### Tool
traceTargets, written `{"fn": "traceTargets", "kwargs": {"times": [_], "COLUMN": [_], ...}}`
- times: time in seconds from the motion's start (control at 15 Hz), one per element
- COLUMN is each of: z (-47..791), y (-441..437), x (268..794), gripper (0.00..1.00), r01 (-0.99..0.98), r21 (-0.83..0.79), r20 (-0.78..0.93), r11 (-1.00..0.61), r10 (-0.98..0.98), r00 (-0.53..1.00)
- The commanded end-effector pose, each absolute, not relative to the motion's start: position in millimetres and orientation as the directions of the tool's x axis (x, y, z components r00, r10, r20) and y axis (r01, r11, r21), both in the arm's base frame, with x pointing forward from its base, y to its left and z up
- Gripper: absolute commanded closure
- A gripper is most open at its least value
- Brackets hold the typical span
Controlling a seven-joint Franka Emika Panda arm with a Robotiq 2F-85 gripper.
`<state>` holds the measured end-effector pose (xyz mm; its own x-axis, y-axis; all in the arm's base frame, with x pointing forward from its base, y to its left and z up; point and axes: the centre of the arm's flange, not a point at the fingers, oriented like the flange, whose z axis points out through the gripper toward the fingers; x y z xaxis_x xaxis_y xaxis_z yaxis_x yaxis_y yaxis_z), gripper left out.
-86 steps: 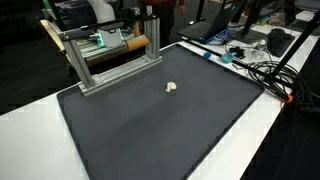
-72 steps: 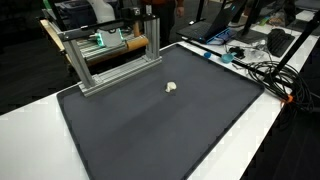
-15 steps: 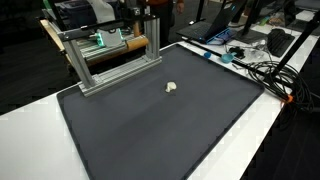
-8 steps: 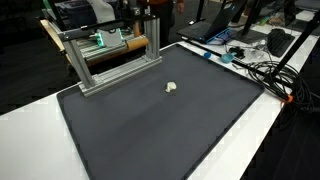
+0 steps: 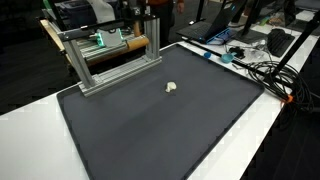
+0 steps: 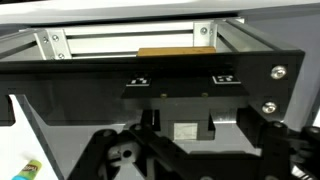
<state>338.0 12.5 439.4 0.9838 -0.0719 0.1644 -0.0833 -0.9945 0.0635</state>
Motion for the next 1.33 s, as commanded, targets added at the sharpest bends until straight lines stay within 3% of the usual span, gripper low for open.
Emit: {"fn": "traceTargets", "kwargs": {"times": [0.0,0.33,0.53,0.8,0.87,0.93,1.0,1.13,1.27], "z": [434,438,439,442,442,442,441,442,444], "y": [11,5,6,7,7,7,7,7,5], "x": [327,328,328,329,329,329,328,329,331], "gripper": [0.22,0.62,0.67,0.67,0.24,0.32,0.61,0.58,0.71], "r01": [-0.085,-0.103,-0.094,-0.058,-0.051,-0.045,-0.033,-0.034,-0.049], "r21": [0.041,0.046,0.047,0.038,0.038,0.038,0.038,0.035,0.033], "r20": [0.139,0.139,0.127,0.099,0.093,0.081,0.073,0.079,0.095], "r11": [-0.996,-0.994,-0.994,-0.998,-0.998,-0.998,-0.999,-0.999,-0.998], "r10": [-0.079,-0.096,-0.088,-0.054,-0.047,-0.042,-0.030,-0.031,-0.046], "r00": [0.987,0.986,0.988,0.994,0.995,0.996,0.997,0.996,0.994]}}
